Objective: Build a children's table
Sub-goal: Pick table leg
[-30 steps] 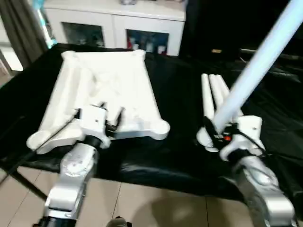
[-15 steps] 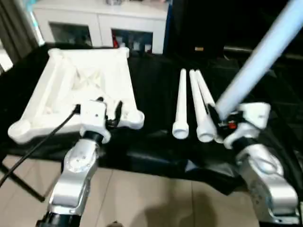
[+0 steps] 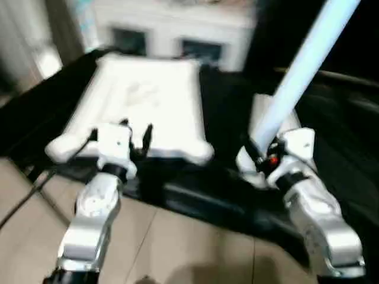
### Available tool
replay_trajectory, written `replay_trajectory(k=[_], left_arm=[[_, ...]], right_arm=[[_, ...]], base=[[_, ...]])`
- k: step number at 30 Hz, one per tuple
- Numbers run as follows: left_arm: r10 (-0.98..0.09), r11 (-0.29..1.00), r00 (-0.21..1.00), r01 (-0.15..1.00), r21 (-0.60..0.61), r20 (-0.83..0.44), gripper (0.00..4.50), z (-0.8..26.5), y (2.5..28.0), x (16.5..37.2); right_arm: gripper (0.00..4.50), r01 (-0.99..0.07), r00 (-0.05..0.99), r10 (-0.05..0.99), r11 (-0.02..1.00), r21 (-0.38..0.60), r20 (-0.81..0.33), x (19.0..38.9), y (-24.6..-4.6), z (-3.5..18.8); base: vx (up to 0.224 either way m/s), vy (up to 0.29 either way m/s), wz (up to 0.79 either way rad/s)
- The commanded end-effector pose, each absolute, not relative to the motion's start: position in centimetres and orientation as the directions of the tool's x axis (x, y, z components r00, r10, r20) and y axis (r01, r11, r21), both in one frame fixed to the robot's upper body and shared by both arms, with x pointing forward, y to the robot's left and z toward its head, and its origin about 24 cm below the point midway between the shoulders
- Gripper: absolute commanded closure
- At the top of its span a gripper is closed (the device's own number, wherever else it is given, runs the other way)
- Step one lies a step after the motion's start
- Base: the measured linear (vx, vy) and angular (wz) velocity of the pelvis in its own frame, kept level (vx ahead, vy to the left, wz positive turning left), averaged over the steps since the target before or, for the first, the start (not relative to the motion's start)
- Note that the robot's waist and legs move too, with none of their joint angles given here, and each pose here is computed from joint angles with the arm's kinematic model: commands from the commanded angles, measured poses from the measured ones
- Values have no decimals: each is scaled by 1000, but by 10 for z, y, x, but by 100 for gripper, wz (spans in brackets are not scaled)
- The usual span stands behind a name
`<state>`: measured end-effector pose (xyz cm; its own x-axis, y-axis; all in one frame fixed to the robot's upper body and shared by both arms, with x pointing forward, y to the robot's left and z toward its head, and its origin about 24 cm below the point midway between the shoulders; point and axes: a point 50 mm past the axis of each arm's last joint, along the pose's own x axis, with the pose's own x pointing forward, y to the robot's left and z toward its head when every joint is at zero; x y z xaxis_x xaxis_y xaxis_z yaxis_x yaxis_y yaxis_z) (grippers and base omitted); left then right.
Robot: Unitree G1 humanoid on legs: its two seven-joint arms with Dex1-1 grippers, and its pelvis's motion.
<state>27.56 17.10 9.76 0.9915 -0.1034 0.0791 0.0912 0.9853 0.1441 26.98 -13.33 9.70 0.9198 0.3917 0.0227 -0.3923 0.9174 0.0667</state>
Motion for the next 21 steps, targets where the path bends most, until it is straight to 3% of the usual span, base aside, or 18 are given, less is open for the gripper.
replay_trajectory(k=[1,10,21], left_arm=[[-128,985,987,116,130,93,138,102,162,277],[-119,985,990,108,131,78,138,100,166,277],[-164,979,984,153,131,71,138,101,162,282]], right_arm=[[261,-349,937,349,933,90,18,270,-146,96],[261,-355,935,355,929,103,18,269,-141,96],[261,-332,943,332,937,110,20,268,-144,97]], base=[[192,35,16],[129,-59,5],[90,27,7]])
